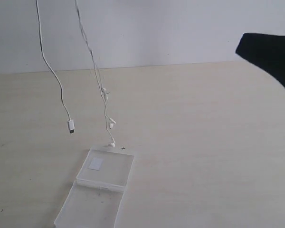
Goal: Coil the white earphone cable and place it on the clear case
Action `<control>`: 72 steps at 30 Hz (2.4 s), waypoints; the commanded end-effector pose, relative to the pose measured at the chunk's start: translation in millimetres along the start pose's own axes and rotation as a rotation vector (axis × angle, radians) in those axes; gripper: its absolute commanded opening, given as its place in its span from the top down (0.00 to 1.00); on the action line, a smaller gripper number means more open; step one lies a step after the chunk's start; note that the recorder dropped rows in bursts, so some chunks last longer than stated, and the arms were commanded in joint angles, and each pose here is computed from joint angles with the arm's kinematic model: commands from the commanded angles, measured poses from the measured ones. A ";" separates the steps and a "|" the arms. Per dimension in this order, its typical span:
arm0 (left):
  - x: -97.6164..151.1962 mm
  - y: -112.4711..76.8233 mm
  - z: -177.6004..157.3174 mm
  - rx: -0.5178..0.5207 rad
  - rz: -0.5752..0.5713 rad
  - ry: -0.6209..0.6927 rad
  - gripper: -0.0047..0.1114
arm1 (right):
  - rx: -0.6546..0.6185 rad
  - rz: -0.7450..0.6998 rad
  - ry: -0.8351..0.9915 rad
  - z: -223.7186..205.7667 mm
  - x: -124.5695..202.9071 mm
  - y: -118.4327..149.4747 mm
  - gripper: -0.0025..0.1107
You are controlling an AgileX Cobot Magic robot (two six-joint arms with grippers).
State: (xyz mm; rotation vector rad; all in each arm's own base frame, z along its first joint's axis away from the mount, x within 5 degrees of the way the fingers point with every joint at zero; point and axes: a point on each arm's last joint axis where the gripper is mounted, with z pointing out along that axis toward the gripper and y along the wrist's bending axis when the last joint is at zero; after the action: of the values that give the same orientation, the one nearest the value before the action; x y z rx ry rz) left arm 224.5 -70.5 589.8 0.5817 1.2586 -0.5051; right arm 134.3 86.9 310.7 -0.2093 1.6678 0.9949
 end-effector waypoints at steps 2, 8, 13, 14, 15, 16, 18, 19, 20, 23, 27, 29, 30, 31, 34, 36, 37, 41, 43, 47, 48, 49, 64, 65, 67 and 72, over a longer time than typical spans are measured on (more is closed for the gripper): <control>-9.2 -6.0 -5.0 0.016 -0.014 -0.047 0.96 | -0.180 -0.117 0.040 25.4 -2.7 5.0 0.98; -13.5 -8.1 -5.3 0.036 0.078 -0.095 0.96 | -0.286 -0.210 0.022 45.2 -18.6 11.1 0.95; -17.6 -10.3 -5.9 0.055 0.131 -0.143 0.96 | -0.298 -0.211 0.012 55.4 -27.6 11.2 0.88; -18.8 -10.9 -6.1 0.061 0.127 -0.157 0.96 | -0.302 -0.208 0.011 57.3 -28.5 11.0 0.87; -19.9 -11.4 -6.4 0.066 0.124 -0.169 0.96 | -0.321 -0.209 0.007 59.0 -30.4 12.4 0.87; -20.4 -11.6 -6.5 0.067 0.132 -0.176 0.96 | -0.342 -0.207 0.005 59.9 -31.1 13.8 0.87; -21.1 -12.2 -6.6 0.072 0.146 -0.184 0.96 | -0.373 -0.206 0.002 63.3 -33.7 15.5 0.87; -21.3 -12.5 -6.7 0.075 0.142 -0.186 0.96 | -0.376 -0.203 0.004 65.7 -34.3 14.8 0.87; -21.3 -12.5 -6.7 0.075 0.142 -0.186 0.96 | -0.376 -0.203 0.005 67.5 -34.9 14.2 0.86; -20.0 -15.6 -6.8 0.110 0.145 -0.175 0.96 | -0.394 -0.228 0.030 74.6 -33.5 11.9 0.77; -19.7 -16.4 -6.9 0.119 0.153 -0.173 0.96 | -0.429 -0.232 0.076 86.2 -25.2 4.9 0.53; -20.0 -15.7 -6.8 0.108 0.177 -0.177 0.96 | -0.425 -0.211 0.099 92.8 -20.2 -1.1 0.48; -20.0 -15.7 -6.8 0.108 0.185 -0.177 0.96 | -0.428 -0.210 0.110 95.8 -17.1 -4.0 0.47; -20.0 -15.7 -6.8 0.107 0.193 -0.178 0.96 | -0.442 -0.227 0.109 98.9 -16.1 -5.3 0.46; -20.0 -15.7 -6.8 0.107 0.195 -0.178 0.96 | -0.460 -0.227 0.091 108.4 -15.8 -5.1 0.46; -20.2 -15.3 -6.8 0.103 0.195 -0.179 0.96 | -0.474 -0.249 0.082 116.6 -15.4 0.7 0.46; -20.5 -15.1 -6.3 0.108 0.182 -0.189 0.96 | -0.479 -0.279 0.095 125.1 -12.6 6.2 0.46; -22.7 -15.3 -6.2 0.113 0.176 -0.221 0.96 | -0.423 -0.334 0.124 145.4 -8.6 15.2 0.46; -24.2 -15.8 -6.6 0.118 0.177 -0.238 0.96 | -0.423 -0.345 0.120 151.5 -10.7 18.9 0.46; -25.3 -15.9 -6.9 0.120 0.163 -0.250 0.96 | -0.432 -0.345 0.098 153.7 -18.0 22.4 0.40; -26.4 -15.8 -7.1 0.119 0.148 -0.261 0.96 | -0.431 -0.343 0.096 153.7 -18.1 22.4 0.40; -27.2 -15.3 -7.3 0.115 0.134 -0.269 0.96 | -0.431 -0.343 0.096 153.7 -18.1 22.4 0.40; -14.5 -4.4 -1.7 0.056 0.024 -0.269 0.96 | -0.523 -0.339 0.138 155.2 1.2 54.8 0.40; -14.6 -4.5 -1.7 0.056 0.022 -0.270 0.96 | -0.511 -0.346 0.139 155.8 1.4 53.7 0.40; -15.0 -4.5 -1.8 0.058 0.016 -0.275 0.96 | -0.501 -0.339 0.132 157.2 1.4 52.5 0.40; -15.6 -5.0 -2.0 0.064 0.007 -0.281 0.96 | -0.467 -0.322 0.081 160.2 -2.7 50.1 0.40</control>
State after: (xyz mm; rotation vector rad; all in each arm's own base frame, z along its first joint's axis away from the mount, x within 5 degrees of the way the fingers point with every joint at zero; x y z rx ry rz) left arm 217.3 -71.9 603.3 0.5604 0.9809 -0.5776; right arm 216.6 228.7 332.3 -0.8464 1.4101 1.1463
